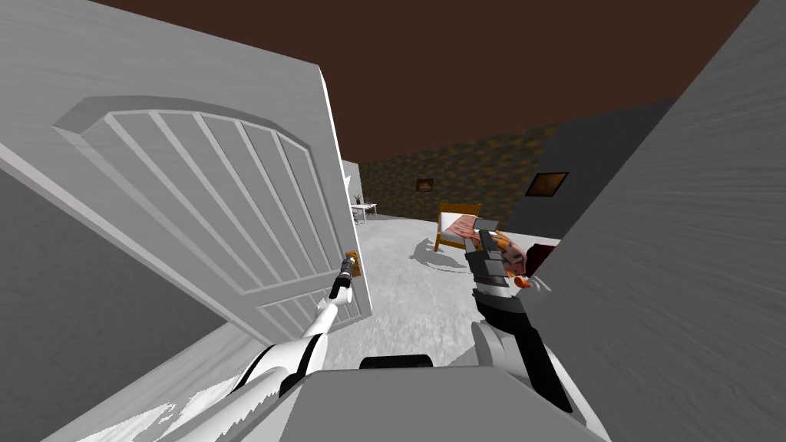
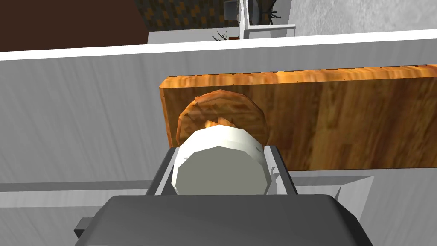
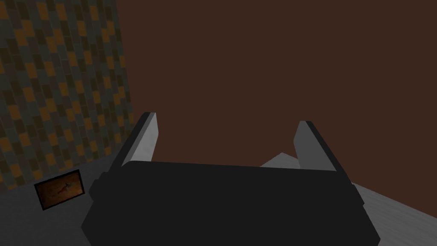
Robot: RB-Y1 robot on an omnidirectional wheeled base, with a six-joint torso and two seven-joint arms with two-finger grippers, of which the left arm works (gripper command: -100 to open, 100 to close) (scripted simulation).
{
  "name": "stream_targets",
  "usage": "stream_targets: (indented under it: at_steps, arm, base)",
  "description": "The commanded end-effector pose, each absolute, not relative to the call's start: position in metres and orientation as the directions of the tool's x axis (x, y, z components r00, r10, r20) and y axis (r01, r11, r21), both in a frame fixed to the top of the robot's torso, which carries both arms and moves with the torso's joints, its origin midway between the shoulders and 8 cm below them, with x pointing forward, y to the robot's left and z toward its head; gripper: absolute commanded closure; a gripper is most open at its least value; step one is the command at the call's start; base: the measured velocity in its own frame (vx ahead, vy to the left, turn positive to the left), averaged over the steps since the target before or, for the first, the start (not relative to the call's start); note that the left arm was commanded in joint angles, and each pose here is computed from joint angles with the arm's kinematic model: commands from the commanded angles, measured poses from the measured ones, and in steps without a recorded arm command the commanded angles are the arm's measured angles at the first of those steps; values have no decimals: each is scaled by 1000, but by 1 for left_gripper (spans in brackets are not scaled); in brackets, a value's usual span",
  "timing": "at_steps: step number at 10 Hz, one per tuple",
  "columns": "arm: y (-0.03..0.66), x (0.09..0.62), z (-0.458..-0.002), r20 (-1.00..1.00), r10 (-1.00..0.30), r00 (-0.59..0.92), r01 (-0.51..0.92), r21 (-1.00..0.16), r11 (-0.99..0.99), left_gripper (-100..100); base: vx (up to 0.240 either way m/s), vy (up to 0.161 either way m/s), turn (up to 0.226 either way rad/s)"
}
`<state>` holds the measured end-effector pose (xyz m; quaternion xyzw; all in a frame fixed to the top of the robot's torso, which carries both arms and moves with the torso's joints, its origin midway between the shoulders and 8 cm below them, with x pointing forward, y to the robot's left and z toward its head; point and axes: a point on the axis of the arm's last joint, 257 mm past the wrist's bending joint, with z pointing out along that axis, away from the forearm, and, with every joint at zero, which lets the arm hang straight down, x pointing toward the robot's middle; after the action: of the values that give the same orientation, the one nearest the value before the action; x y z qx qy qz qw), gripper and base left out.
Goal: Push the door open
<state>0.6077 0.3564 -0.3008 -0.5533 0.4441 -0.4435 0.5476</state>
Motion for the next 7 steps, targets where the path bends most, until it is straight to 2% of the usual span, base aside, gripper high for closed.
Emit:
stream_targets:
  at_steps: [1,7]
  arm:
    - [368,607,-295,0,-973,231,3,-1000,1,100]
    - [379,604,-295,0,-966,260,3,-1000,1,100]
  base:
    - [205,-86,161]
    - [187,-89,152]
